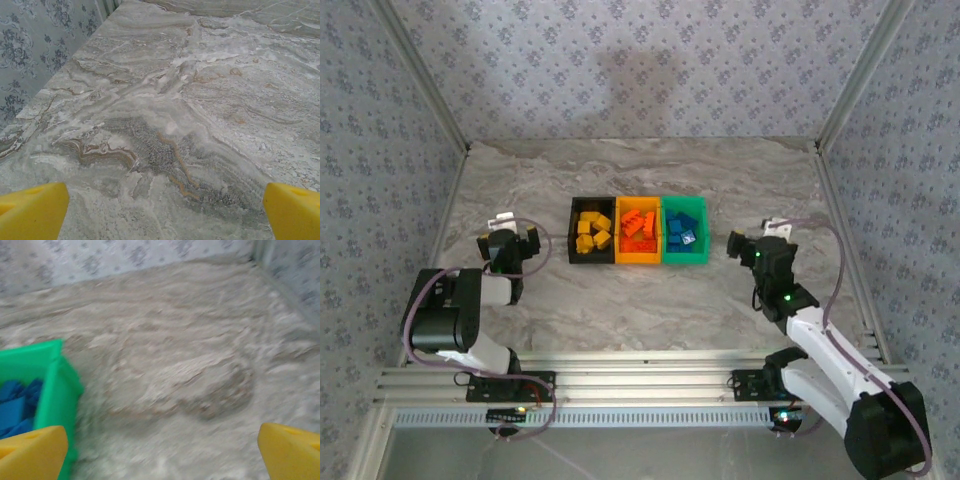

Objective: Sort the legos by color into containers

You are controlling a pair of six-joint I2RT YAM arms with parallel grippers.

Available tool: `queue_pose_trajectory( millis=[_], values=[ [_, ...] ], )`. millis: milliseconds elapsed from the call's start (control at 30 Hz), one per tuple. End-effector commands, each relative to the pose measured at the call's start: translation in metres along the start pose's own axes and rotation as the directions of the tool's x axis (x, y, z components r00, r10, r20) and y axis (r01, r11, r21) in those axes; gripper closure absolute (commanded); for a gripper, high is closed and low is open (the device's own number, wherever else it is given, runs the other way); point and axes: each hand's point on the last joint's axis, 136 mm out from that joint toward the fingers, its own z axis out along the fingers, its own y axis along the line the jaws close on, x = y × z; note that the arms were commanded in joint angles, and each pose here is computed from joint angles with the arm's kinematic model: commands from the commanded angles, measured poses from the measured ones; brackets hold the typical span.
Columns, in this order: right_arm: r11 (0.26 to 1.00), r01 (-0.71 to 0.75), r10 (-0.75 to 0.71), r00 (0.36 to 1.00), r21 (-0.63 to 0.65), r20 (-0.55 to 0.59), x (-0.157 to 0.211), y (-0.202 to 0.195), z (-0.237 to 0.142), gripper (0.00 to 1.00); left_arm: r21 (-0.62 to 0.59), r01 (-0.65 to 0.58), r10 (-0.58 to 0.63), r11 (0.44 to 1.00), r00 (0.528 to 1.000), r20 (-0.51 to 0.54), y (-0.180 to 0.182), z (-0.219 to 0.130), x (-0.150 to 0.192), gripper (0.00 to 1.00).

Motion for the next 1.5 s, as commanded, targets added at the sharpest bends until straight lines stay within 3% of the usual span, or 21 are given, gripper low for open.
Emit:
queue_pose_trajectory(
  millis=[0, 300, 500, 533, 600, 1467],
  values=[
    [0.992, 0.101, -0.108, 0.989, 0.073, 0.099, -0.022, -0.023, 0.012, 0.00, 0.019, 0.028, -0.029, 0.999, 0.998, 0.050, -0.003, 0.001, -0.016, 0.00],
    [0.987, 0.161, -0.162, 0.980, 0.018, 0.111, 0.007, -0.037, 0.068, 0.00, 0.021, 0.028, -0.029, 0.999, 0.998, 0.048, -0.003, 0.001, -0.016, 0.00],
    [0.991, 0.131, -0.131, 0.991, -0.012, 0.041, 0.037, -0.041, 0.105, 0.00, 0.023, 0.027, -0.028, 0.999, 0.999, 0.047, -0.003, 0.001, -0.016, 0.00],
    [0.990, 0.142, -0.142, 0.990, -0.015, -0.022, 0.041, -0.040, 0.105, 0.00, 0.023, 0.028, -0.029, 0.999, 0.998, 0.048, -0.003, 0.001, -0.016, 0.00],
    [0.990, 0.142, -0.142, 0.990, -0.017, 0.024, 0.037, -0.039, 0.105, 0.00, 0.022, 0.027, -0.028, 0.999, 0.998, 0.050, -0.003, 0.001, -0.016, 0.00],
    [0.989, 0.147, -0.147, 0.989, -0.015, 0.004, 0.038, -0.039, 0.105, 0.00, 0.024, 0.020, -0.021, 1.000, 0.999, 0.048, -0.004, 0.001, -0.016, 0.00]
  ],
)
